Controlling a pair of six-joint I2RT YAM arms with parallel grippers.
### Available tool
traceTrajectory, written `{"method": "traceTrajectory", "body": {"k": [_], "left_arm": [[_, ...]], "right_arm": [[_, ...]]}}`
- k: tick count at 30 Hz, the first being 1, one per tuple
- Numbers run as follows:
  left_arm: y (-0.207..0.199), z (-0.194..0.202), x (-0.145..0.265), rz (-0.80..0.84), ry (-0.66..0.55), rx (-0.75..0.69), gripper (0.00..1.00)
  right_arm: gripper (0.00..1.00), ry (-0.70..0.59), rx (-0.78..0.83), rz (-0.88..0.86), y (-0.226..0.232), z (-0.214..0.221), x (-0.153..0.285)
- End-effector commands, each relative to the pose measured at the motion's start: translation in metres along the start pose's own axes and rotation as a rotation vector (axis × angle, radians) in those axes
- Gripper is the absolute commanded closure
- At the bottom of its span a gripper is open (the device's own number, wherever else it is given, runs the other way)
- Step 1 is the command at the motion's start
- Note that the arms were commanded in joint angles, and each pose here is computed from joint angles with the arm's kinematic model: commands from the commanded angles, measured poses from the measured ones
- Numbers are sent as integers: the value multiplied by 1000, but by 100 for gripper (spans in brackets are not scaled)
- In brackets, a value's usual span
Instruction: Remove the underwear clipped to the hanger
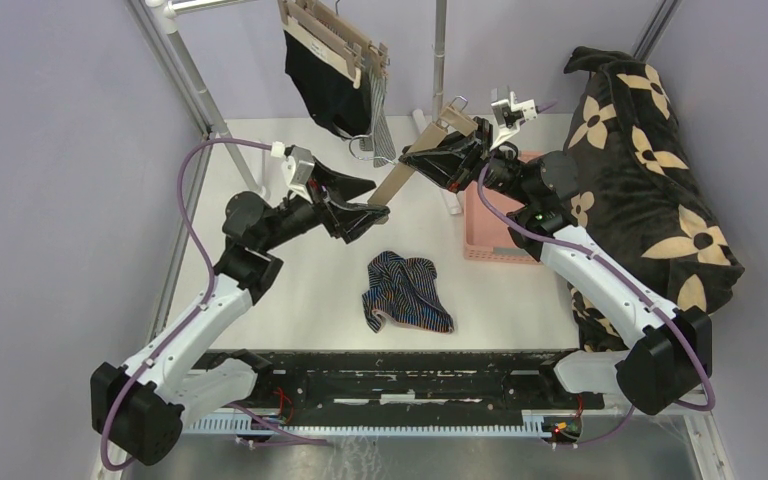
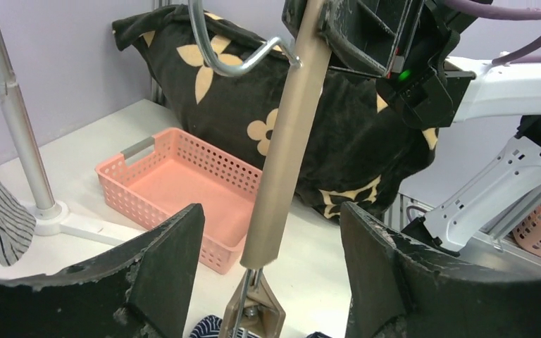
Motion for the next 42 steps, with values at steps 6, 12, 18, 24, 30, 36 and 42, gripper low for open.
{"method": "traceTrajectory", "body": {"k": [6, 12, 18, 24, 30, 36, 42], "left_arm": [[-7, -10, -11, 83, 1, -47, 33], [-6, -8, -14, 97, -3, -26, 60], [-9, -11, -17, 124, -9, -13, 83], [-13, -13, -23, 178, 15, 6, 97], [-11, -25, -27, 140, 36, 55, 97], [-14, -44, -13, 49, 20, 17, 97], [-13, -60, 8, -95, 58, -17, 97]], "right_arm": [[99, -79, 72, -46, 21, -35, -4], [99, -83, 67, -53, 22, -36, -4], [99, -71, 55, -59, 22, -32, -5], [99, -60, 53, -60, 20, -31, -7], [93, -35, 74, -34, 17, -28, -5], [58, -31, 117, 32, 10, -26, 2], [25, -36, 110, 85, 0, -23, 4]]}}
Point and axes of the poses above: each gripper's point midway between its finger pads, its own x axis back along the fingers, its own y axis along the line the jaws close on, z = x × y, the point moved 1 cm from there along x, back along the fingers, and after that the axes turned 4 degrees about -x, right-handed, at the moved point
